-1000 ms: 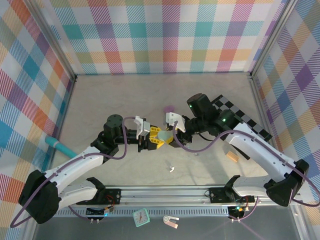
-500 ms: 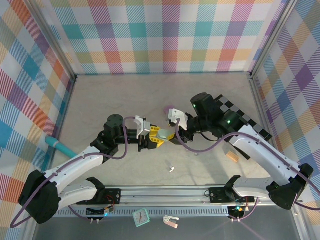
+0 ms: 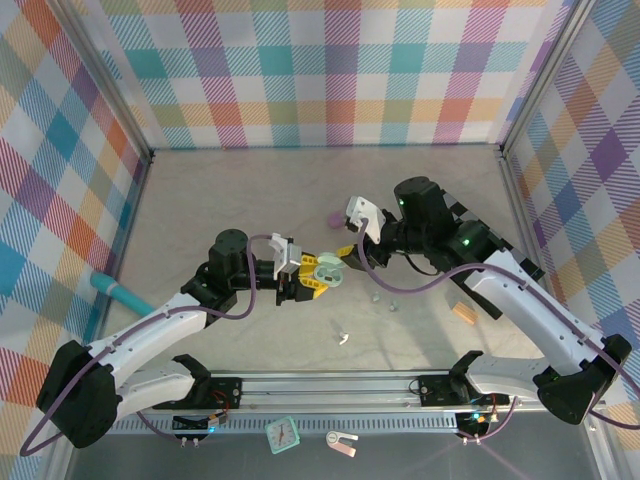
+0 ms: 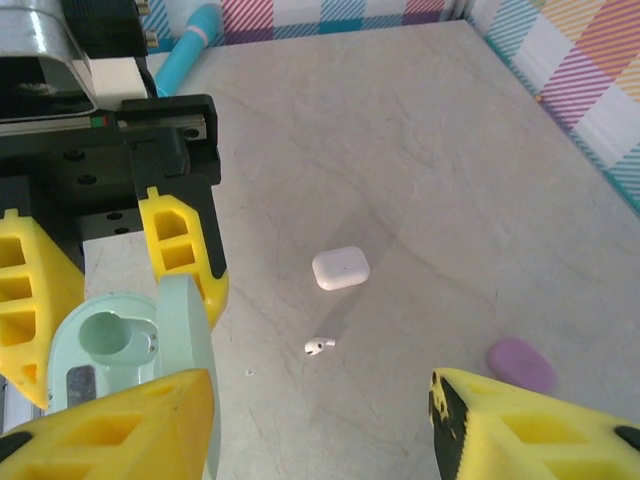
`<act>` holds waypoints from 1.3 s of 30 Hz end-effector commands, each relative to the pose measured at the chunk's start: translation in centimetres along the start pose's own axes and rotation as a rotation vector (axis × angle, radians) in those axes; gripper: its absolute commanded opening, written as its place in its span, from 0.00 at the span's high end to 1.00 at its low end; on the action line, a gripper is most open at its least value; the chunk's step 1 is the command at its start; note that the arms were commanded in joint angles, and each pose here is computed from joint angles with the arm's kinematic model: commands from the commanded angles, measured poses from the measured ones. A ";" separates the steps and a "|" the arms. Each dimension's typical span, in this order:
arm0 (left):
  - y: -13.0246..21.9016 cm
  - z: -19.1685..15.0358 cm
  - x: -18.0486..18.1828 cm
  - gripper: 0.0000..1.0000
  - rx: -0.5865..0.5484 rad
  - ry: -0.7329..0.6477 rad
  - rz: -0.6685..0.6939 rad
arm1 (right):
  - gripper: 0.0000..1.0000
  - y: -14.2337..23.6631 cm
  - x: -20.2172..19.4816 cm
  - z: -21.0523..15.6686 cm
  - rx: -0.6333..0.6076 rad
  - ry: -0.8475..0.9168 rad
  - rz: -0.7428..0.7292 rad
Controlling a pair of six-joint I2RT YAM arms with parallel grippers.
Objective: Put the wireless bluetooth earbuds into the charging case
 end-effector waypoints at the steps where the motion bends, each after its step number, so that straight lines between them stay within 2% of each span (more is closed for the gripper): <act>1: 0.1 1.4 -1.2 0.74 -0.036 -0.085 -0.042 | 0.39 0.6 0.3 1.0 -0.061 0.008 0.000; 7: 0.0 1.2 -0.3 0.74 -0.043 -0.083 -0.004 | 0.33 2.3 1.1 2.6 -0.178 0.004 0.010; 13: 0.2 1.3 0.9 0.74 -0.077 -0.080 0.042 | 0.30 4.5 0.5 1.6 -0.240 -0.140 -0.071; 16: 0.3 1.7 1.4 0.74 -0.097 -0.081 0.061 | 0.30 5.1 0.1 -0.3 -0.197 -0.236 -0.133; 19: 0.6 2.0 2.2 0.74 -0.120 -0.078 0.098 | 0.26 5.5 -0.8 -2.9 -0.141 -0.406 -0.225; 22: 0.8 2.3 2.6 0.74 -0.138 -0.071 0.102 | 0.22 5.1 -1.3 -6.9 0.001 -0.623 -0.317; 25: 0.8 2.7 2.6 0.74 -0.149 -0.070 0.096 | 0.23 4.3 -0.4 -10.2 0.098 -0.799 -0.339; 29: 1.0 2.8 2.8 0.74 -0.155 -0.072 0.107 | 0.28 3.2 0.3 -13.2 0.142 -0.987 -0.326; 32: 1.1 2.9 2.9 0.74 -0.168 -0.076 0.115 | 0.30 2.2 0.5 -14.9 0.127 -1.111 -0.290; 39: 1.2 3.2 2.8 0.74 -0.174 -0.076 0.106 | 0.37 0.7 2.0 -21.4 0.250 -1.385 -0.271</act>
Point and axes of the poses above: each hand's point on the last joint's axis, 136 mm out from that joint toward the fingers, its own y axis back along the fingers, its own x axis along the line the jaws close on, z = x × y, the point moved 1 cm from there along y, back along the fingers, and after that the axes turned 14 degrees about y, right-handed, at the moved point
